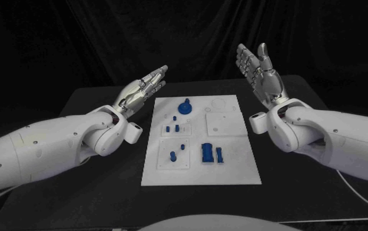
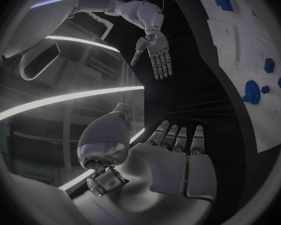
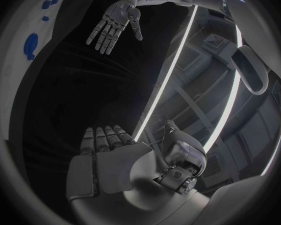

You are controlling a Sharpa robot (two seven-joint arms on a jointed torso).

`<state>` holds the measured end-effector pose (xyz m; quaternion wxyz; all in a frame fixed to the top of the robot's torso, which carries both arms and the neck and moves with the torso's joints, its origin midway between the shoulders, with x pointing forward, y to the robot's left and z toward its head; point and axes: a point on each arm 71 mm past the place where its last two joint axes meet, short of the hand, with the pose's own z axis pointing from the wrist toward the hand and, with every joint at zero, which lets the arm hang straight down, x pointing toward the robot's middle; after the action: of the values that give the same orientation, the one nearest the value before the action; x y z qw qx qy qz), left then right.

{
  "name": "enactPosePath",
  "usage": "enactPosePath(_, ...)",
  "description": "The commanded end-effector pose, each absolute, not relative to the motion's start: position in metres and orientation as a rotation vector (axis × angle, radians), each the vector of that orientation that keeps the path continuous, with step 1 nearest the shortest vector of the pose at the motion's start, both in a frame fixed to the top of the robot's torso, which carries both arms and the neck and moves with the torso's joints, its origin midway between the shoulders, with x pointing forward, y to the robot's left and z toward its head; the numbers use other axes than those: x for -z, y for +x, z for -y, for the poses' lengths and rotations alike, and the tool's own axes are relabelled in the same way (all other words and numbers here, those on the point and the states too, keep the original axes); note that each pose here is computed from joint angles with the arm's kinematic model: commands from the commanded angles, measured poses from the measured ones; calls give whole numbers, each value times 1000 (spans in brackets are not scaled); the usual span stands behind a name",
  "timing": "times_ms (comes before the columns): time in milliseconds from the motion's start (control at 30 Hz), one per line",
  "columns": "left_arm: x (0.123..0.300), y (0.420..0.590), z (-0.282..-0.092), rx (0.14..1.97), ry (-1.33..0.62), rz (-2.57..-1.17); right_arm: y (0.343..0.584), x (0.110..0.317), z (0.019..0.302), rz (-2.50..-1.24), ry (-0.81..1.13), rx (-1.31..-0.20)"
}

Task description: Assemble the parts on the task board

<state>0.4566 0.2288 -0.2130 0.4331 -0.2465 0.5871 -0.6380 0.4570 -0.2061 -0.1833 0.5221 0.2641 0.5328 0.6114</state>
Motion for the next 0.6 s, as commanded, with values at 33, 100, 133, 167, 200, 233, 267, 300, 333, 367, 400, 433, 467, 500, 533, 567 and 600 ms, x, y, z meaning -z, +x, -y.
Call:
enactPosePath(33, 216, 462, -226, 1467, -795, -1367, 462, 200, 208, -1247, 904, -1335)
enactPosePath(100, 217, 463, -220, 1432, -864, -1334, 462, 206, 204, -1236, 991, -1307)
enactPosePath(133, 217, 463, -217, 1413, -900, -1318, 462, 209, 202, -1232, 1030, -1294)
enactPosePath(167, 218, 464, -213, 1384, -952, -1297, 462, 213, 199, -1228, 1080, -1277)
enactPosePath(200, 219, 464, -210, 1366, -984, -1285, 462, 216, 198, -1225, 1109, -1267)
enactPosePath(233, 219, 464, -208, 1348, -1015, -1274, 462, 218, 196, -1223, 1134, -1258)
enactPosePath(267, 220, 464, -205, 1331, -1044, -1264, 462, 220, 195, -1222, 1156, -1249)
enactPosePath(300, 220, 463, -203, 1316, -1071, -1256, 462, 221, 194, -1220, 1174, -1242)
enactPosePath(333, 221, 463, -201, 1301, -1094, -1249, 462, 222, 194, -1219, 1188, -1237)
enactPosePath(367, 222, 463, -200, 1288, -1116, -1242, 462, 223, 193, -1219, 1199, -1233)
enactPosePath(400, 222, 463, -198, 1276, -1136, -1237, 462, 224, 193, -1218, 1206, -1230)
enactPosePath(433, 223, 463, -197, 1265, -1153, -1232, 462, 224, 192, -1218, 1209, -1229)
enactPosePath(467, 223, 462, -195, 1251, -1175, -1226, 462, 224, 192, -1218, 1209, -1229)
enactPosePath(500, 224, 462, -194, 1244, -1186, -1223, 462, 224, 192, -1218, 1209, -1229)
enactPosePath(533, 224, 462, -193, 1238, -1195, -1221, 462, 224, 192, -1218, 1209, -1229)
enactPosePath(567, 224, 462, -193, 1233, -1202, -1219, 462, 224, 192, -1218, 1209, -1229)
enactPosePath(600, 224, 462, -193, 1230, -1206, -1218, 462, 224, 192, -1218, 1209, -1229)
